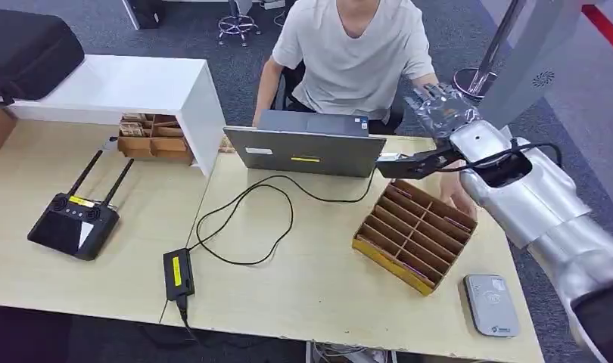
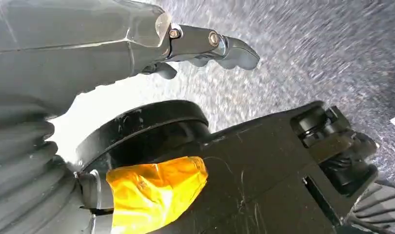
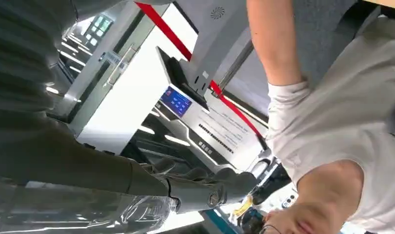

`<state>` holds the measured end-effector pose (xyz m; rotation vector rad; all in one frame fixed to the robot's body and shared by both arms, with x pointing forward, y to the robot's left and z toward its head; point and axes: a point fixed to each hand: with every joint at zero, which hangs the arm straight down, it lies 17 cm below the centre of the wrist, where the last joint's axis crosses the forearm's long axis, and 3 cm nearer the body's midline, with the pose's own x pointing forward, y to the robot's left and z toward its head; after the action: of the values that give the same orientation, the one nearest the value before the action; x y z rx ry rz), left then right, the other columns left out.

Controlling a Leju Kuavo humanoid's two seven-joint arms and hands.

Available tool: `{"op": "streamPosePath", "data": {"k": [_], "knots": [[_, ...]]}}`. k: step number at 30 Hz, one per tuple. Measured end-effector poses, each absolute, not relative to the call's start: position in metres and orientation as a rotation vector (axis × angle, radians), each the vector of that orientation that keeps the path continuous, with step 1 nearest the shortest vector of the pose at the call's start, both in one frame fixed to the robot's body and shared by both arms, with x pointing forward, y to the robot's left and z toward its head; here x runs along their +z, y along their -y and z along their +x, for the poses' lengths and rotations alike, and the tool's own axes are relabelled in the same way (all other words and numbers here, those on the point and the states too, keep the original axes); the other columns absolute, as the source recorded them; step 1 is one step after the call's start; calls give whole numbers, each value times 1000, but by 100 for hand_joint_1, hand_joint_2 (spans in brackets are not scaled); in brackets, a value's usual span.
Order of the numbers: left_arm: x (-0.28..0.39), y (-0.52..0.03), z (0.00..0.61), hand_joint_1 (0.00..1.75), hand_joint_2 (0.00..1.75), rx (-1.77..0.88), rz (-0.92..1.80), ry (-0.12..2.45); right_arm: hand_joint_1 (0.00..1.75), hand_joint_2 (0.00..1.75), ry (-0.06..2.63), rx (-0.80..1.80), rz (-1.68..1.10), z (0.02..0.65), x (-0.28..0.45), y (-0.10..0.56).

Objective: Pass the card to the sensor for recognition and then transmit it.

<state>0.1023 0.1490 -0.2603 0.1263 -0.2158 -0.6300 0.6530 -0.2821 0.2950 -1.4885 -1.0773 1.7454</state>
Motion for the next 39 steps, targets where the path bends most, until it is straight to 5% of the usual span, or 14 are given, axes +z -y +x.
{"op": "streamPosePath", "data": {"k": [39], "knots": [[-255,-148,123,0,175,-1146,248,406,0,175,1099,1788,-1475,653,311,268]]}}
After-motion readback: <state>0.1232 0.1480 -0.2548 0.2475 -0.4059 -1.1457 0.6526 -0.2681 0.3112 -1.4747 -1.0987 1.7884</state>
